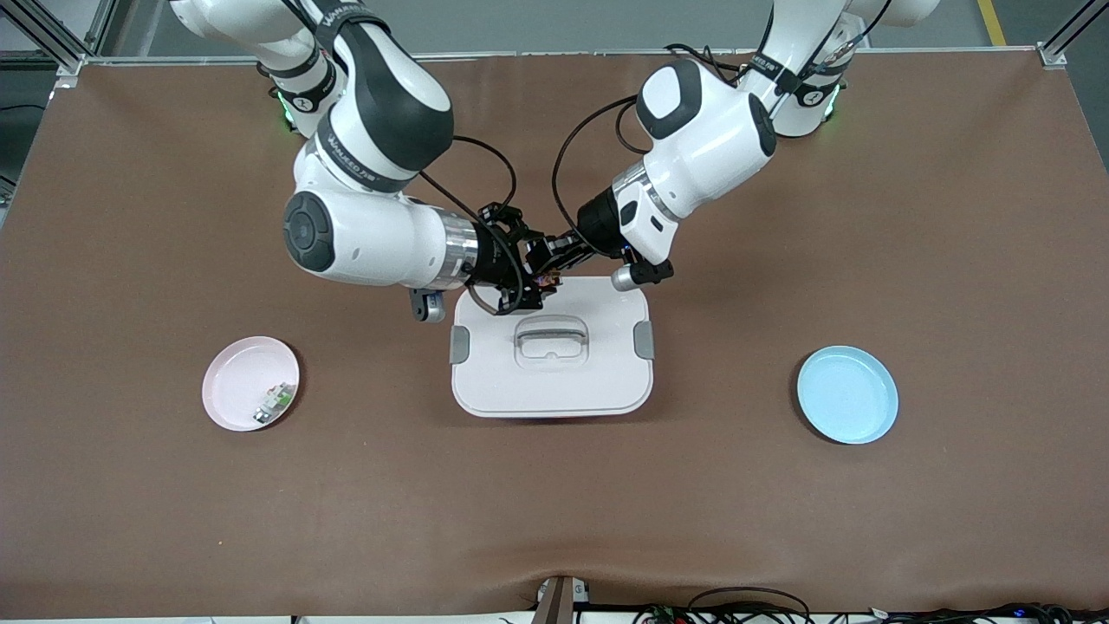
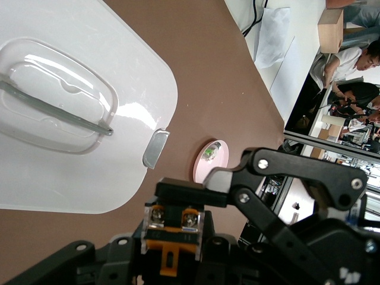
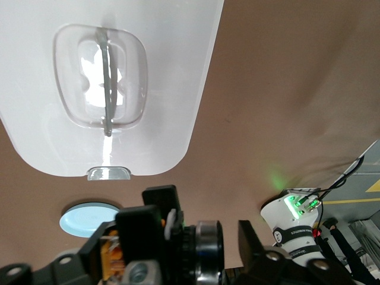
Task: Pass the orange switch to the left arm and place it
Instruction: 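Grasp the switch with the left gripper and open the right gripper, then carry the switch with the left gripper while the right gripper withdraws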
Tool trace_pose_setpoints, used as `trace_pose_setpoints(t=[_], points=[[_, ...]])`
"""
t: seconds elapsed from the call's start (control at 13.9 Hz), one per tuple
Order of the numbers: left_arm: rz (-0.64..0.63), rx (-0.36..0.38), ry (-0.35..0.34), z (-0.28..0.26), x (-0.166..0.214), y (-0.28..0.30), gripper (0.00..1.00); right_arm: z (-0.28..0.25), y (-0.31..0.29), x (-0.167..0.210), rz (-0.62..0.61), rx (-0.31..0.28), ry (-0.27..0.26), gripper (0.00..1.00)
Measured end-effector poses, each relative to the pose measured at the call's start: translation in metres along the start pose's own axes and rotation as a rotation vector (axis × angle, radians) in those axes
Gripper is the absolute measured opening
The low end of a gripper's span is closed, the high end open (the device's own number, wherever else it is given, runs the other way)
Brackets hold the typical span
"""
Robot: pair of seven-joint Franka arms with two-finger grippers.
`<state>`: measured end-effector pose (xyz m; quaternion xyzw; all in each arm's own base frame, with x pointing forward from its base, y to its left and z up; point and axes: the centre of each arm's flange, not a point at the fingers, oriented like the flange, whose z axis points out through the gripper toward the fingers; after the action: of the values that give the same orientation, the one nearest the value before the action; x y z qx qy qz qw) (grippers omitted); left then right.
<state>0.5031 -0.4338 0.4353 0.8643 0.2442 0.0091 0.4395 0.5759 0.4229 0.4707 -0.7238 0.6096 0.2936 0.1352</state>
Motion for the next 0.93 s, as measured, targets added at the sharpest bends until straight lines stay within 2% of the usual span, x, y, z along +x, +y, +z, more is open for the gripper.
trace_pose_setpoints(t=[0.07,0.36,0.5,0.72,0.93], points=[[-0.001,0.000,0.001,-0.001,0.001,0.000,0.34,0.001,0.000,-0.001,-0.003,0.006,0.004,1.00],[-0.001,0.000,0.002,-0.001,0.001,0.000,0.34,0.000,0.000,0.000,-0.011,0.007,0.009,1.00],[-0.001,0.000,0.003,-0.003,0.001,-0.001,0.34,-0.004,-0.003,0.008,-0.044,0.010,0.037,1.00],[0.002,0.004,0.008,-0.008,-0.001,-0.003,0.34,-0.023,-0.009,0.036,-0.123,-0.025,0.069,1.00],[0.003,0.016,0.017,-0.017,-0.003,-0.010,0.34,-0.056,-0.018,0.085,-0.253,-0.064,0.087,1.00]])
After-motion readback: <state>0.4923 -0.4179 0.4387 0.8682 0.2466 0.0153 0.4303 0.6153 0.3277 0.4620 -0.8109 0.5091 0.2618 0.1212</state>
